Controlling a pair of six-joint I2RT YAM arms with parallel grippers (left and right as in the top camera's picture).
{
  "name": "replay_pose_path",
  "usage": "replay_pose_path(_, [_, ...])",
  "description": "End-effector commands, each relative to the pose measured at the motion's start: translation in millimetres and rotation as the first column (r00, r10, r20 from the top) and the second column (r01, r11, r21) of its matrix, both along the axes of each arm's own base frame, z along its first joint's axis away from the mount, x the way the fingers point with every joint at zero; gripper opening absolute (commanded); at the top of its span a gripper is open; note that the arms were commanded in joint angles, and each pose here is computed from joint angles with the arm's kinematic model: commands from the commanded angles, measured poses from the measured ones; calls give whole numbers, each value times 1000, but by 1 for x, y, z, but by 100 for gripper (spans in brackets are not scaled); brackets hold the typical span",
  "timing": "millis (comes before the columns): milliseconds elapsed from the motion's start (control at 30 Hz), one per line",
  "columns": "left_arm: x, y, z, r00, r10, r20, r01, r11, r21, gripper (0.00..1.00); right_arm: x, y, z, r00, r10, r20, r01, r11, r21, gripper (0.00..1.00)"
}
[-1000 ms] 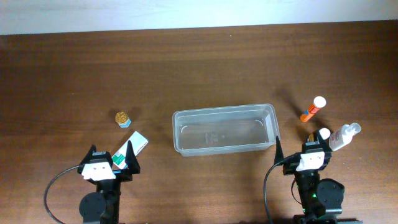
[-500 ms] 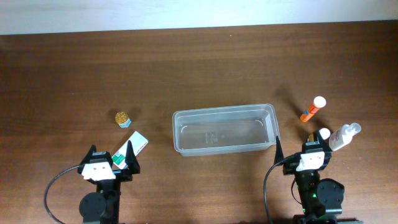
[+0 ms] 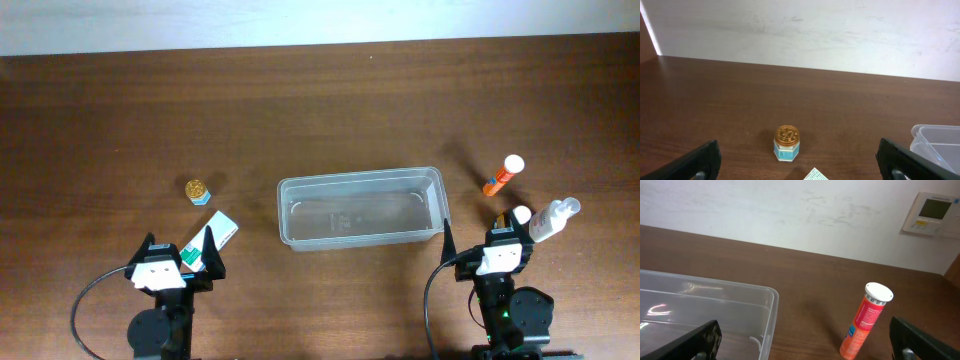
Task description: Pack container
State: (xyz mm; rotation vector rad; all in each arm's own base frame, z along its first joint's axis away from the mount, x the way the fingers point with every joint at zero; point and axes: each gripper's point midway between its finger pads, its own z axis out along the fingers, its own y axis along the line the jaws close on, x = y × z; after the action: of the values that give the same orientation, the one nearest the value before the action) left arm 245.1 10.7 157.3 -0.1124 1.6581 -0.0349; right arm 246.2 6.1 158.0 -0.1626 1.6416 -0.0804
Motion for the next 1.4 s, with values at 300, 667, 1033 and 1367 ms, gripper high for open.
replay_pose_path(300, [0, -2, -2, 1000, -10, 1, 10, 1000, 9, 99, 0, 3, 1, 1000, 7, 2, -7, 996, 94, 98])
replay_pose_path(667, [-9, -17, 28, 995, -94, -24, 94, 996, -10, 99, -12, -6, 54, 998, -55, -1, 54, 980, 194, 99])
replay_pose_path(1033, [-8, -16, 107, 968, -92, -235, 90, 996, -22, 100, 29, -11, 120, 904, -71, -421, 148, 977, 154, 98])
replay_pose_path(1367, [12, -15, 61, 671, -105, -734, 56, 994, -92, 100, 80, -56, 124, 558, -105, -823, 338, 935, 109, 98])
